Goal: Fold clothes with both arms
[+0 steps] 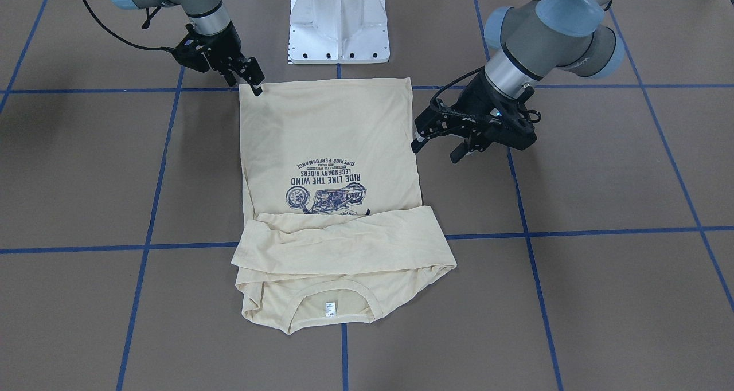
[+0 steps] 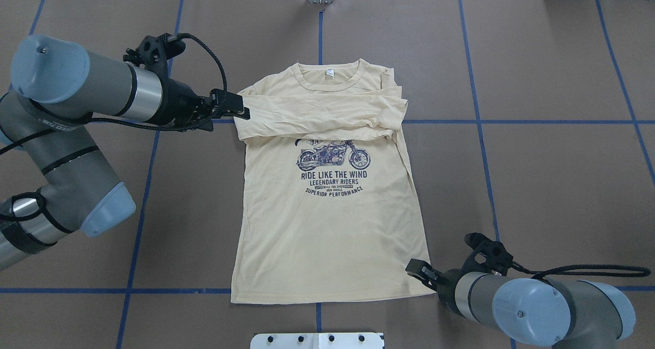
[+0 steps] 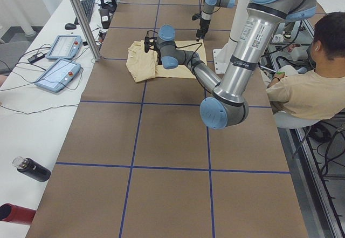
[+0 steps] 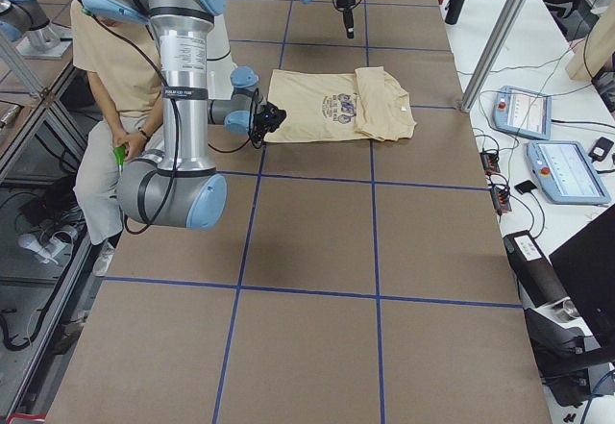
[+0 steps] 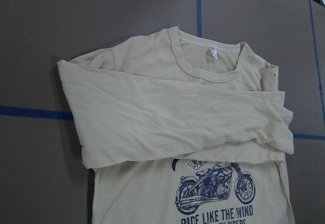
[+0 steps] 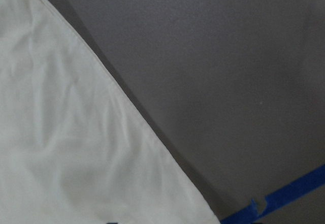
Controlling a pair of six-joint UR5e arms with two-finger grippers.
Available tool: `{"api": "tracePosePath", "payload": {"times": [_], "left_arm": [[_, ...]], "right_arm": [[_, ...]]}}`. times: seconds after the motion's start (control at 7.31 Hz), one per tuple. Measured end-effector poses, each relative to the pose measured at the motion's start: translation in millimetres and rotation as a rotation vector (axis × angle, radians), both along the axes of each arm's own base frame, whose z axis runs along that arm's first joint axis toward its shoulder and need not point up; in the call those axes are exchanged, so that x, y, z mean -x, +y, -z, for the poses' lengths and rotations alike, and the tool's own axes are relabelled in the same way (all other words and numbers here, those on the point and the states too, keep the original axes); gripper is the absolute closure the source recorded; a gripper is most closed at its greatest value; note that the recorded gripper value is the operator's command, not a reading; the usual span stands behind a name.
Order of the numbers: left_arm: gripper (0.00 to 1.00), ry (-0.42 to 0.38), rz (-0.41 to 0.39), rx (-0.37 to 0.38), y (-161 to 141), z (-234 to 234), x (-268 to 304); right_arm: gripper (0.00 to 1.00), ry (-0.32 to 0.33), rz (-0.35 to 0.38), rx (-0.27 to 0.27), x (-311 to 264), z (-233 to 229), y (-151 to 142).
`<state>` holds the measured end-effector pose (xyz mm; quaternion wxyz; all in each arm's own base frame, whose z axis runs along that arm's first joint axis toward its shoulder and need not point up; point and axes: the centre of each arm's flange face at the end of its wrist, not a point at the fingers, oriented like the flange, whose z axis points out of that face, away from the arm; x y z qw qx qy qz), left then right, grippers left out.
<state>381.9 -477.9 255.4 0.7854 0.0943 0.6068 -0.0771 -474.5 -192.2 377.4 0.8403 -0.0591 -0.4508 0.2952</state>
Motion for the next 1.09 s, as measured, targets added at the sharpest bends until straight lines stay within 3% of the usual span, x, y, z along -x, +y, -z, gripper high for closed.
{"api": "tracePosePath", "payload": {"times": [0.14,0.41,0.55,1.09], "left_arm": [[0.02,0.001,0.000,-0.001,0.2,0.2,0.8],[0.02,0.005,0.000,-0.002,0.9,1.4,2.9],[0.02,0.005,0.001,-0.001,1.0,1.6,3.4],[0.02,0.002,0.002,0.003,1.5,-0.9,2.5]], "right_arm": [[0.19,-0.001,-0.001,0.011,1.5,0.2,4.0],[0.57,-0.004,-0.004,0.019,1.8,0.8,6.0],[0.67,-0.004,-0.004,0.019,1.4,1.0,5.9],[0.65,0.007,-0.010,0.020,-3.9,-4.5,4.2]]}}
